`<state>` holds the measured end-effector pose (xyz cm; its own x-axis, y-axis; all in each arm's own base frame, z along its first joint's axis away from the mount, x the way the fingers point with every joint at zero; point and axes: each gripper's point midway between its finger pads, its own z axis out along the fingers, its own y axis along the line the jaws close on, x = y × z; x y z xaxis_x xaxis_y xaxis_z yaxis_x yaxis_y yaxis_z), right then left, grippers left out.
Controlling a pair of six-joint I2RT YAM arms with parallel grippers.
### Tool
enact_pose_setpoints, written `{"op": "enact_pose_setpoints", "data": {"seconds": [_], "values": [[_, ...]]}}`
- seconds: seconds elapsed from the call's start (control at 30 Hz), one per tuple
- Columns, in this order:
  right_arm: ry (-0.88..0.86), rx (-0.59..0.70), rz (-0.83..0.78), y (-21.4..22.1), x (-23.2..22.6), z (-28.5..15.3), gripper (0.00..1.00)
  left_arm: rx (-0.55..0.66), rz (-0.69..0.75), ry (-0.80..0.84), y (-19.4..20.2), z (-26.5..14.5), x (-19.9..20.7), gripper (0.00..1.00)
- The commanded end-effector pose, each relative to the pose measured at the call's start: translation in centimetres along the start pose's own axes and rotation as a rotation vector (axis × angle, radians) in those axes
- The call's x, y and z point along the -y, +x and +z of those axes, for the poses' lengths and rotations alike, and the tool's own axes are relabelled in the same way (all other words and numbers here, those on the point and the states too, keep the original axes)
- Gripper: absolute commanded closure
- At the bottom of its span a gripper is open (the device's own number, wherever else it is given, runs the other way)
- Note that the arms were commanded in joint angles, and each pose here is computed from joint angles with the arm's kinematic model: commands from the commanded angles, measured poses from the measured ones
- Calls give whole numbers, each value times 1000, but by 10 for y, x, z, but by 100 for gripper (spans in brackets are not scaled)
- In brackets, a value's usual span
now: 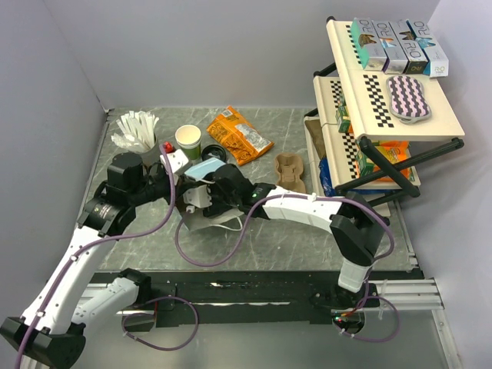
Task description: Pack the takeout coffee
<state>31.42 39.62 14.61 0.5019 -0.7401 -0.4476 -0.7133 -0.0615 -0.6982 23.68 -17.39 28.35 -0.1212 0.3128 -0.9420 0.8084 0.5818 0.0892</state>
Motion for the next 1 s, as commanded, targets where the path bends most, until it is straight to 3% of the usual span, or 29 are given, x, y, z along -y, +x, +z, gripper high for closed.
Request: {"op": "enact_pose_setpoints", "data": {"seconds": [0.0, 0.63, 0.7, 0.73, 0.97], "values": [[129, 9, 23, -8, 45, 1, 100, -10, -66, 65, -4, -4, 16, 99], [82, -53, 15, 2, 43, 15, 100, -12, -108, 53, -5, -2, 9, 99], [90, -40, 23, -3, 48, 9, 89, -18, -109, 53, -4, -3, 9, 99], [78, -35, 34, -5, 48, 3, 78, -19, -109, 53, -4, -3, 9, 99], [23, 69, 63, -29, 49, -26, 46, -20, -111, 43, -6, -1, 2, 99]]}}
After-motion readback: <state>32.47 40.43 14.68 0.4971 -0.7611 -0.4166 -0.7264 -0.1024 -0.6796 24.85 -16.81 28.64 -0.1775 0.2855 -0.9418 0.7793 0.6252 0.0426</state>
